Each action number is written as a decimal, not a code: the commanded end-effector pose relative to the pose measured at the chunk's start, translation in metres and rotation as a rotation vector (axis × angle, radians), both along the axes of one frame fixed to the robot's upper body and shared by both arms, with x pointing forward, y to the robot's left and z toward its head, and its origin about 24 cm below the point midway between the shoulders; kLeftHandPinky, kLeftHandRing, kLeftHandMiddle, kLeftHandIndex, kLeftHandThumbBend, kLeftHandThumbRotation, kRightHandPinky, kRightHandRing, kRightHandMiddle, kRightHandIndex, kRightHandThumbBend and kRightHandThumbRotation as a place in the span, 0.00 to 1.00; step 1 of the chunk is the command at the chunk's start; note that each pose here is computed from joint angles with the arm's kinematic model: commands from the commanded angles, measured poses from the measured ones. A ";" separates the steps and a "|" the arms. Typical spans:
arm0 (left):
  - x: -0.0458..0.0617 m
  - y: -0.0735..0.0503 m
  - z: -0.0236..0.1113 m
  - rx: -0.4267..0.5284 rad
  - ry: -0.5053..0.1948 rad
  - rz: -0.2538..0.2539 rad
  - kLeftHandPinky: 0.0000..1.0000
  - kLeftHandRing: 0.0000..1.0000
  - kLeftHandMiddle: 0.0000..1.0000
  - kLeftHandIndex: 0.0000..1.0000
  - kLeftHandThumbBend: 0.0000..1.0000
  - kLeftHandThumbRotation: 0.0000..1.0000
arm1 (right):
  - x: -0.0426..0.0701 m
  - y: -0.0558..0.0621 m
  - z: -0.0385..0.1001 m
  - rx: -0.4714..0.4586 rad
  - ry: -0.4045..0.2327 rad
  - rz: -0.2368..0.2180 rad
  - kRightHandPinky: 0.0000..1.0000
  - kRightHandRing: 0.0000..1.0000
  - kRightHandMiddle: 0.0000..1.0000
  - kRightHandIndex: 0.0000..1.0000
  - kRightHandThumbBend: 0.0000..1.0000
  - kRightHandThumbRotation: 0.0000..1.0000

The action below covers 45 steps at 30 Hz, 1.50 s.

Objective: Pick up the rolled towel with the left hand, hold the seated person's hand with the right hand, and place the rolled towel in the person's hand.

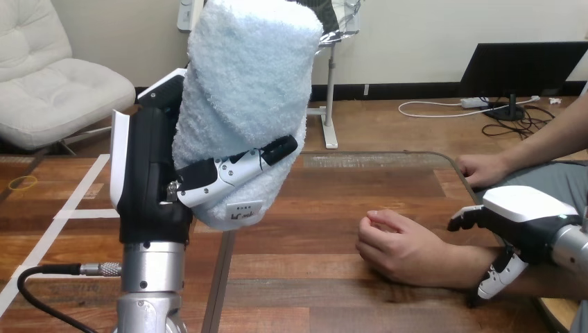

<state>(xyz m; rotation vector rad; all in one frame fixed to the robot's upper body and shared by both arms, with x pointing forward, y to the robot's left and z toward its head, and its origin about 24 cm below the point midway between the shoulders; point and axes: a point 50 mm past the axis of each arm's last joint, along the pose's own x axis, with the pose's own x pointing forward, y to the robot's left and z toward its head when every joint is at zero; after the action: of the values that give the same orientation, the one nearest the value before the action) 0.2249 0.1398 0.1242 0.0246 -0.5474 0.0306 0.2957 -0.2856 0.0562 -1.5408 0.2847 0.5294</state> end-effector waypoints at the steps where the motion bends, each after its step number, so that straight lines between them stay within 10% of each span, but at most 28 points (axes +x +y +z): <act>1: 0.005 -0.002 0.021 -0.027 -0.119 -0.008 0.16 0.22 0.29 0.34 0.52 0.00 | 0.013 0.000 0.009 -0.024 -0.025 -0.023 0.65 0.83 0.84 0.82 1.00 0.25; 45: 0.004 0.001 0.023 -0.068 -0.129 -0.003 0.17 0.23 0.29 0.35 0.51 0.00 | 0.006 0.004 -0.021 -0.046 0.097 -0.073 0.55 0.77 0.80 0.80 1.00 0.23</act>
<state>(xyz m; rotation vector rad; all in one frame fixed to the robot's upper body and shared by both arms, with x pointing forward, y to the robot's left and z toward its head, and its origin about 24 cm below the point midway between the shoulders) 0.2243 0.1459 0.1252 -0.0096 -0.5600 0.0632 0.3043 -0.2875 0.0501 -1.5665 0.3943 0.5130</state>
